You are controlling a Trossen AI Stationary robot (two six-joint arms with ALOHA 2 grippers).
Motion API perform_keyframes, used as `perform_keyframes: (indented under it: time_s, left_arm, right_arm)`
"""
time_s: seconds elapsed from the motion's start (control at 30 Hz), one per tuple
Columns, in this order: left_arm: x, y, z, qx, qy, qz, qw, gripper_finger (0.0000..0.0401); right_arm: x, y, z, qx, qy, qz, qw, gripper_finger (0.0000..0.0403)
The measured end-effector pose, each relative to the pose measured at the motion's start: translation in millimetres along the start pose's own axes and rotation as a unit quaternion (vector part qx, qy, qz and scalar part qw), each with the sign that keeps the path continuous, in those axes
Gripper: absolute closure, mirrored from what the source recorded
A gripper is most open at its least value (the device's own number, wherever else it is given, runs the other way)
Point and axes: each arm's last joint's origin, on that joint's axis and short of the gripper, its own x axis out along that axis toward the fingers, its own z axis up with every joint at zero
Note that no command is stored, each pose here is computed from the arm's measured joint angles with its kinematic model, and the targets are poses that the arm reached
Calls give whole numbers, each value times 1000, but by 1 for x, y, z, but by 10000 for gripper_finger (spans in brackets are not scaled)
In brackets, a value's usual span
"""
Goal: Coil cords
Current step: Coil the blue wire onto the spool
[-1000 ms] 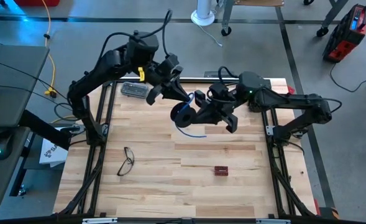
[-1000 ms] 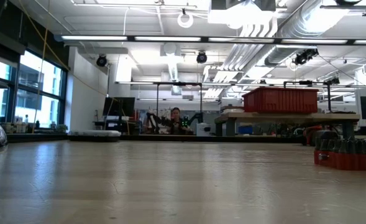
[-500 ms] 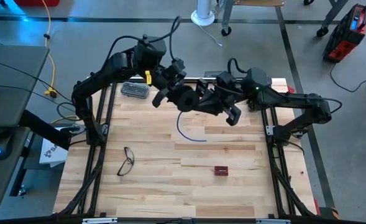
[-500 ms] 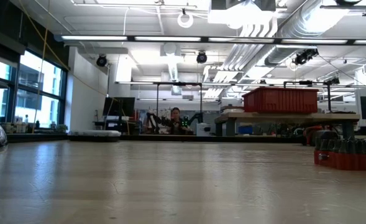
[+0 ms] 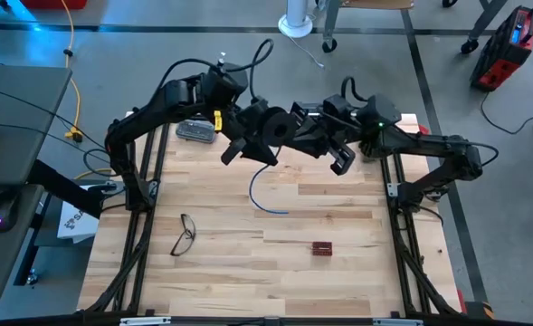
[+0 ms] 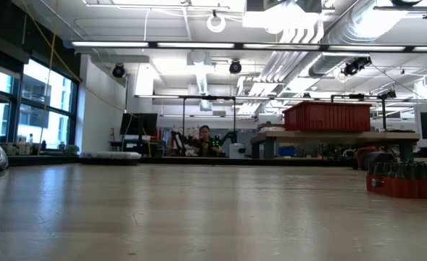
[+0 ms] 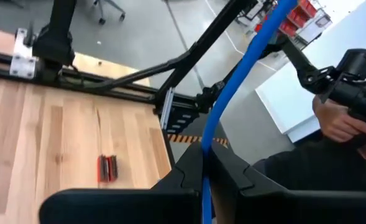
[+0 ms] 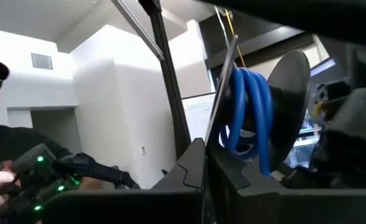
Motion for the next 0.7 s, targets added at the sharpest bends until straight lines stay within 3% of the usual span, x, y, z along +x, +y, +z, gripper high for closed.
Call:
perform_keyframes:
  time_s: [0.27, 0.7]
  left_arm:
    - [-8, -3, -16, -29, 58, 20, 998, 396]
    - [-48, -28, -28, -18, 47, 118, 992, 396]
  right_arm:
    - [-1, 0, 2, -25, -2, 0, 1000, 403]
    - [-9, -11, 4, -17, 24, -15, 999, 403]
